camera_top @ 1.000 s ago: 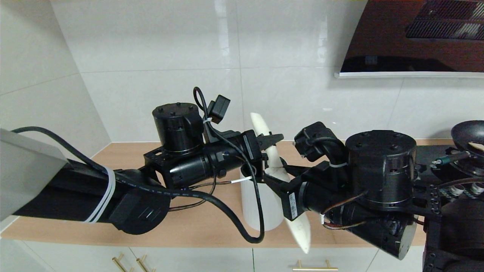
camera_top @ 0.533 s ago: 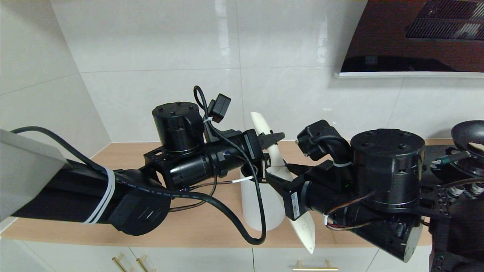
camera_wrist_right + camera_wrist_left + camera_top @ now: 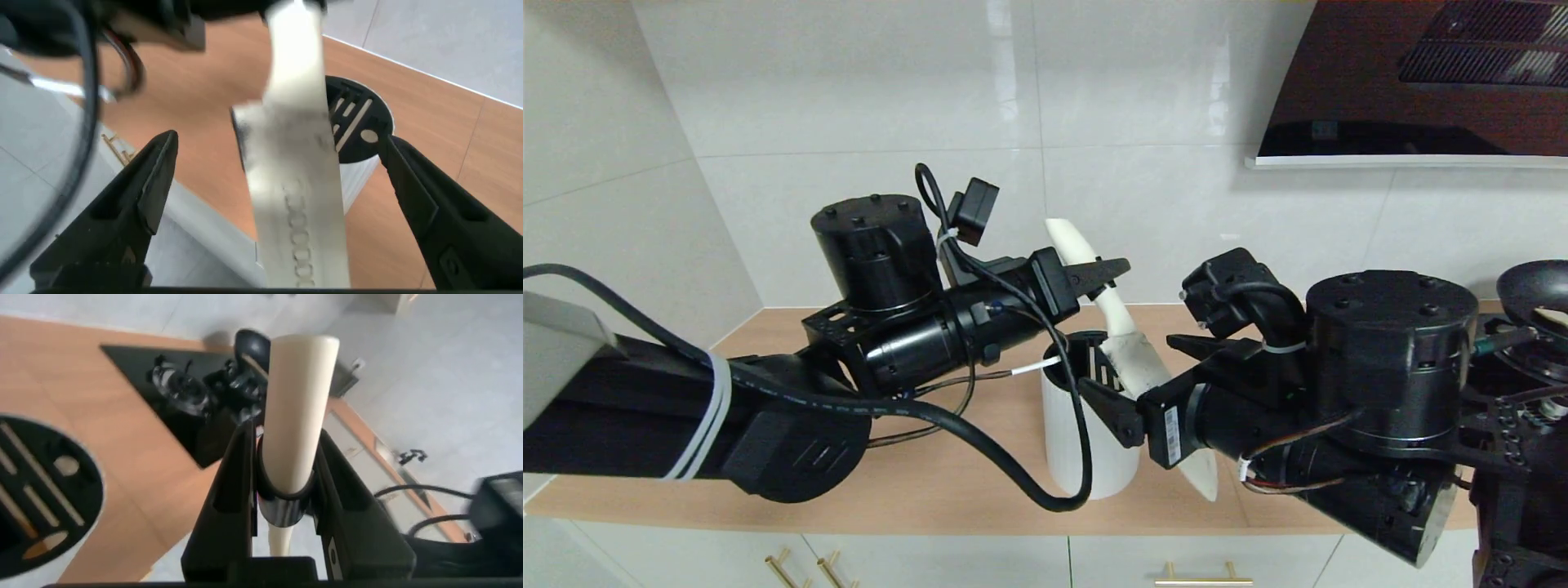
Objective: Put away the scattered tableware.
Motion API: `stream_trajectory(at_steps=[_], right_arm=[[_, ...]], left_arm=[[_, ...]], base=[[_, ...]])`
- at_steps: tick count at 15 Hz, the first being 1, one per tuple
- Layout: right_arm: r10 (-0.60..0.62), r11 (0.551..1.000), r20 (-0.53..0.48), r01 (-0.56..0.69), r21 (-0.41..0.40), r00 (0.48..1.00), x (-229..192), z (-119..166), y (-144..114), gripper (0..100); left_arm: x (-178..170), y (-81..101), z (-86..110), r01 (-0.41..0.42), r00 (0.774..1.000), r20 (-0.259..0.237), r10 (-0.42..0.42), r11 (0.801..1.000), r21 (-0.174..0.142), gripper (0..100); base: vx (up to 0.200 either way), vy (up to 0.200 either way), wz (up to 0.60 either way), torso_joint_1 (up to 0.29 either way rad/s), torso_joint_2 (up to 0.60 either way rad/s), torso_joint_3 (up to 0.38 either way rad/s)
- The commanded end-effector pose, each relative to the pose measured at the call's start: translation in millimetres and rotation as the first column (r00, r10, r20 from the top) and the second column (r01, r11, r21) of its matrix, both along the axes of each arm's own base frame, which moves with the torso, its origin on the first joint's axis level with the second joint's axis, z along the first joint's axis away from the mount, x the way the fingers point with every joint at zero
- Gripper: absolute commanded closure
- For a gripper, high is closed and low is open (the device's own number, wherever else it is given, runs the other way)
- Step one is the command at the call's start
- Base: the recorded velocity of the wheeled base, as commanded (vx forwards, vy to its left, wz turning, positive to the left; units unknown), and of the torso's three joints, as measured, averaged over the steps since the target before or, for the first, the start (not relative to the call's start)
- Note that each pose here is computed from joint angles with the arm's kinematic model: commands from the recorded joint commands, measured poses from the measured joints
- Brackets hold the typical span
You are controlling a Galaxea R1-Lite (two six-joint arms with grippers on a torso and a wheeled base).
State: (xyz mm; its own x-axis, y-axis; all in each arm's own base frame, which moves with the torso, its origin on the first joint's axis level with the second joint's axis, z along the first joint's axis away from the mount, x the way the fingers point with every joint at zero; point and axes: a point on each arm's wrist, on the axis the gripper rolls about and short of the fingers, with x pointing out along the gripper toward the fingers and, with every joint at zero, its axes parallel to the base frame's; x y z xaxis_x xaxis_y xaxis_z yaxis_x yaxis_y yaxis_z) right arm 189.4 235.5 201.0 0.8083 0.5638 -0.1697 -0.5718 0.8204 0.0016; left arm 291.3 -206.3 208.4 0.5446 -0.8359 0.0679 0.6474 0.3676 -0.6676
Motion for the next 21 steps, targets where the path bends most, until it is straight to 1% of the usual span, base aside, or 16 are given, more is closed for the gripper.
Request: stream_trajectory(at_steps=[1, 2, 4, 5, 6, 7, 8, 9, 10, 11, 13, 17, 18, 19, 20, 21], right_arm=[[-0.004, 1.000, 0.017, 0.004, 0.018, 1.000, -6.4, 8.1, -11.1, 0], [-0.018, 0.999, 0.026, 0.017, 0.027, 0.999, -8.3, 12.5, -19.8, 0], [-0.068, 0.998, 0.056, 0.067, 0.018, 0.996, -4.2, 17.9, -39.7, 0], [-0.093, 0.996, 0.063, 0.092, 0.020, 0.994, 0.2, 19.7, -46.4, 0], [-0.109, 0.994, 0.065, 0.108, 0.020, 0.992, 3.7, 20.1, -49.8, 0], [-0.109, 0.994, 0.065, 0.108, 0.020, 0.992, 3.7, 20.1, -49.8, 0], [-0.111, 0.994, 0.062, 0.110, 0.016, 0.992, 4.4, 18.9, -49.7, 0], [-0.110, 0.994, 0.057, 0.110, 0.009, 0.992, 5.1, 16.4, -48.9, 0], [-0.112, 0.994, 0.053, 0.112, 0.004, 0.992, 6.1, 14.7, -48.0, 0], [-0.112, 0.994, 0.051, 0.112, 0.002, 0.992, 6.5, 13.9, -47.5, 0], [-0.111, 0.994, 0.047, 0.112, -0.003, 0.993, 7.5, 12.2, -46.6, 0], [-0.111, 0.994, 0.045, 0.112, -0.006, 0.993, 7.9, 11.4, -46.1, 0], [-0.111, 0.994, 0.044, 0.112, -0.007, 0.993, 8.2, 11.0, -45.9, 0], [-0.112, 0.994, 0.040, 0.113, -0.013, 0.993, 9.3, 8.9, -44.8, 0], [-0.112, 0.993, 0.037, 0.113, -0.017, 0.993, 10.2, 7.3, -43.9, 0], [-0.112, 0.993, 0.035, 0.113, -0.019, 0.993, 10.4, 6.5, -43.7, 0]], left_arm=[[-1.4, 16.8, 18.3, -0.041, 0.997, 0.064, 0.042, 0.999, -0.019, 100], [2.0, 27.7, 22.1, -0.080, 0.990, 0.119, 0.079, 0.997, 0.005, 100], [11.2, 49.8, 27.8, -0.183, 0.954, 0.250, 0.163, 0.981, 0.060, 100], [12.1, 57.2, 33.6, -0.223, 0.932, 0.303, 0.197, 0.973, 0.056, 100], [10.3, 60.5, 41.4, -0.241, 0.916, 0.337, 0.216, 0.970, 0.035, 100], [10.3, 60.5, 41.4, -0.241, 0.916, 0.337, 0.216, 0.970, 0.035, 100], [6.2, 63.2, 50.5, -0.240, 0.896, 0.387, 0.218, 0.971, 0.008, 100], [8.6, 61.9, 52.7, -0.243, 0.853, 0.474, 0.219, 0.970, -0.010, 100], [14.3, 59.5, 47.4, -0.241, 0.823, 0.529, 0.208, 0.970, -0.006, 100], [19.1, 56.5, 41.7, -0.236, 0.769, 0.613, 0.178, 0.972, 0.013, 100], [28.4, 51.4, 27.4, -0.259, 0.728, 0.671, 0.144, 0.963, 0.074, 100], [29.8, 50.7, 21.3, -0.284, 0.709, 0.695, 0.120, 0.950, 0.126, 100], [29.6, 50.8, 19.3, -0.292, 0.708, 0.698, 0.109, 0.945, 0.149, 100], [27.8, 51.0, 11.1, -0.299, 0.722, 0.687, 0.079, 0.931, 0.207, 100], [27.0, 49.6, 5.7, -0.296, 0.734, 0.677, 0.060, 0.925, 0.239, 100], [26.9, 49.0, 2.4, -0.295, 0.740, 0.671, 0.050, 0.921, 0.256, 100]], base=[[0.000, 0.000, 0.00, 0.000, 0.00, 0.000], [0.000, 0.000, 0.00, 0.000, 0.00, 0.000], [0.000, 0.000, 0.00, 0.000, 0.00, 0.000], [0.000, 0.000, 0.00, 0.000, 0.00, 0.000], [0.000, 0.000, 0.00, 0.000, 0.00, 0.000], [0.000, 0.000, 0.00, 0.000, 0.00, 0.000], [0.000, 0.000, 0.00, 0.000, 0.00, 0.000], [0.000, 0.000, 0.00, 0.000, 0.00, 0.000], [0.000, 0.000, 0.00, 0.000, 0.00, 0.000], [0.000, 0.000, 0.00, 0.000, 0.00, 0.000], [0.000, 0.000, 0.00, 0.000, 0.00, 0.000], [0.000, 0.000, 0.00, 0.000, 0.00, 0.000], [0.000, 0.000, 0.00, 0.000, 0.00, 0.000], [0.000, 0.000, 0.00, 0.000, 0.00, 0.000], [0.000, 0.000, 0.00, 0.000, 0.00, 0.000], [0.000, 0.000, 0.00, 0.000, 0.00, 0.000]])
